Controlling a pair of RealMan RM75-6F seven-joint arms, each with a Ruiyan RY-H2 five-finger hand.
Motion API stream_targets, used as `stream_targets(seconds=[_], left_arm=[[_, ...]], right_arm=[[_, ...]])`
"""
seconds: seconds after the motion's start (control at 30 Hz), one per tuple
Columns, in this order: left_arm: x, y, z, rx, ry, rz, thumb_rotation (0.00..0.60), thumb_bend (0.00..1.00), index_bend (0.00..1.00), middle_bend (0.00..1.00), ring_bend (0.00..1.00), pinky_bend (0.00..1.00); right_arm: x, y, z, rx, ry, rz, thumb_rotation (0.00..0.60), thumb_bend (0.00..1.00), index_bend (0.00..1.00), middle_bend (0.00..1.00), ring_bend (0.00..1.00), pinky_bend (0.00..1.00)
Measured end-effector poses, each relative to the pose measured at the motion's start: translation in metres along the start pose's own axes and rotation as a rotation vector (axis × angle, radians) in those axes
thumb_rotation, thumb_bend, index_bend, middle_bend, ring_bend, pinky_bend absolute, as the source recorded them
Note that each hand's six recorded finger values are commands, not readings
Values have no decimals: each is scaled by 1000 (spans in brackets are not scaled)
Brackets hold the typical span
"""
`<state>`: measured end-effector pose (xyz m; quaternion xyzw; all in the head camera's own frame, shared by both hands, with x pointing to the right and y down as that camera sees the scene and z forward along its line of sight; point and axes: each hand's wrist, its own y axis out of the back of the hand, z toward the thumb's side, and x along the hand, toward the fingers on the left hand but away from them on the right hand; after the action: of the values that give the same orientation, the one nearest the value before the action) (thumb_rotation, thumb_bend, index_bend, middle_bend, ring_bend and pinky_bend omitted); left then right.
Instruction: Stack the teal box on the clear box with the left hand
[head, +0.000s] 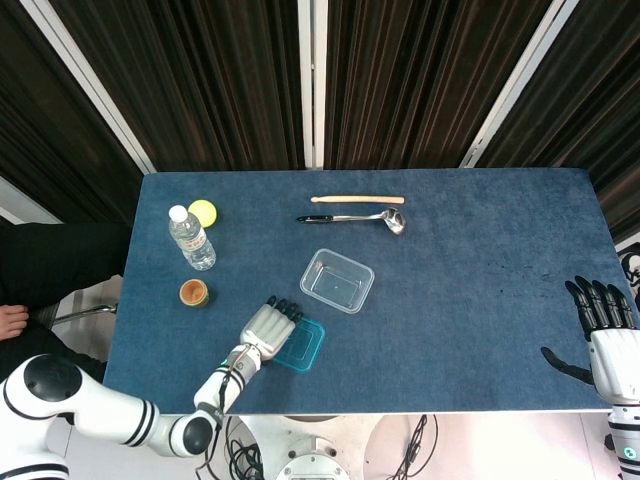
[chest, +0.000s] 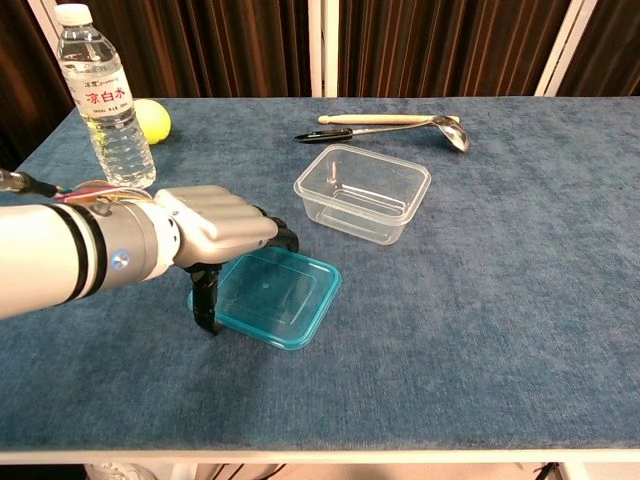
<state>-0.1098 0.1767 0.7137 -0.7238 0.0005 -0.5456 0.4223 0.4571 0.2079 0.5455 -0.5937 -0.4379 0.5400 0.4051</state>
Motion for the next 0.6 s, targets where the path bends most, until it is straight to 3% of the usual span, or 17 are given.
stream_targets(seconds=[0.13, 0.3, 0.6], left_arm=[[-2, 8, 3, -6, -34, 62, 600, 348, 420, 454, 357, 456], [-11, 20, -5, 16, -72, 155, 600, 354, 418, 456, 361, 458], [-44, 56, -50, 6, -15, 262, 600, 319, 405, 439, 355, 406]], right_arm=[[0, 0, 0, -3, 0, -2, 600, 75, 0, 47, 0, 0], [1, 2, 1, -2, 5, -9, 600, 75, 0, 47, 0, 0], [5, 6, 2, 1, 7, -27, 600, 75, 0, 47, 0, 0]])
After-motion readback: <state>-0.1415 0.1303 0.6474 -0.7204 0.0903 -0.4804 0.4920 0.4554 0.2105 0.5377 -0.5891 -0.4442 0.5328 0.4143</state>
